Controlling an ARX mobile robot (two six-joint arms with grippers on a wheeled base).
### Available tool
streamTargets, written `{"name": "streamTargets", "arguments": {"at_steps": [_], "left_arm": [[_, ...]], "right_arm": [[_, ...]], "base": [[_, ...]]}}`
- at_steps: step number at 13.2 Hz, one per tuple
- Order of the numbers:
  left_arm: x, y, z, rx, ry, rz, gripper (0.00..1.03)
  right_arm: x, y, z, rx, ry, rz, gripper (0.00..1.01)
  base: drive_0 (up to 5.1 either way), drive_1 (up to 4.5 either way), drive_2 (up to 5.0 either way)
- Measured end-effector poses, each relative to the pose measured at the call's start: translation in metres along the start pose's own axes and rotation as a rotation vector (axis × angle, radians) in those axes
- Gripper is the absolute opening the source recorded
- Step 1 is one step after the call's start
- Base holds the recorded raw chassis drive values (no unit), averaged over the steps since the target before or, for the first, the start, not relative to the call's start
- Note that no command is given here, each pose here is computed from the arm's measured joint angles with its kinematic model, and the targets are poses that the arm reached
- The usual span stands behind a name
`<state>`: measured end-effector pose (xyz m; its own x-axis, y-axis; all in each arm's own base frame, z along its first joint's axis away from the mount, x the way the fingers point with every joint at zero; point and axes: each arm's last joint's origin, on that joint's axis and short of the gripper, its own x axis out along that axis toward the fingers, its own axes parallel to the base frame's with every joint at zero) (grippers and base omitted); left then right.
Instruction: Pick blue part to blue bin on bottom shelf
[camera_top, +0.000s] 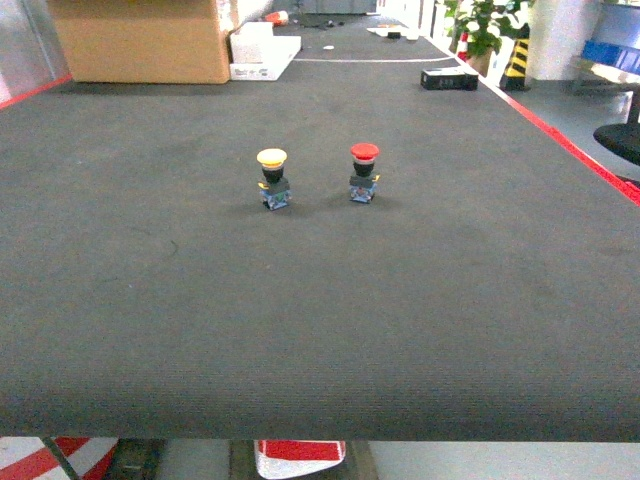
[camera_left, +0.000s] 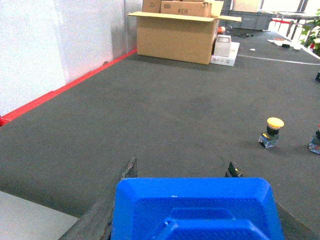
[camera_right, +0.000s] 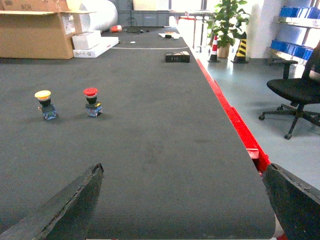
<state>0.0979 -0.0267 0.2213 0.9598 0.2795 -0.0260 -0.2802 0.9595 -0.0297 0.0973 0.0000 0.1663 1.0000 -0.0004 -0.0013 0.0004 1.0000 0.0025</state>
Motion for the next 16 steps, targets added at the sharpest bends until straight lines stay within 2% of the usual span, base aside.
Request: {"name": "streamTargets", "arguments": {"at_steps": [4, 16], "left_arm": [[0.0001, -0.0001, -0.0001, 0.001, 0.001, 0.0, 0.43], [0.0001, -0.0001, 0.0, 0.0, 0.0, -0.003, 0.43]], "right_arm": [[0.0, 0.0, 0.0002, 0.0, -0.002, 0.0, 0.98], [0.0, 0.0, 0.0002, 0.0, -0.002, 0.0, 0.98]], "base": [[-0.3, -0.28, -0.3], [-1.7, -1.65, -1.7]]}}
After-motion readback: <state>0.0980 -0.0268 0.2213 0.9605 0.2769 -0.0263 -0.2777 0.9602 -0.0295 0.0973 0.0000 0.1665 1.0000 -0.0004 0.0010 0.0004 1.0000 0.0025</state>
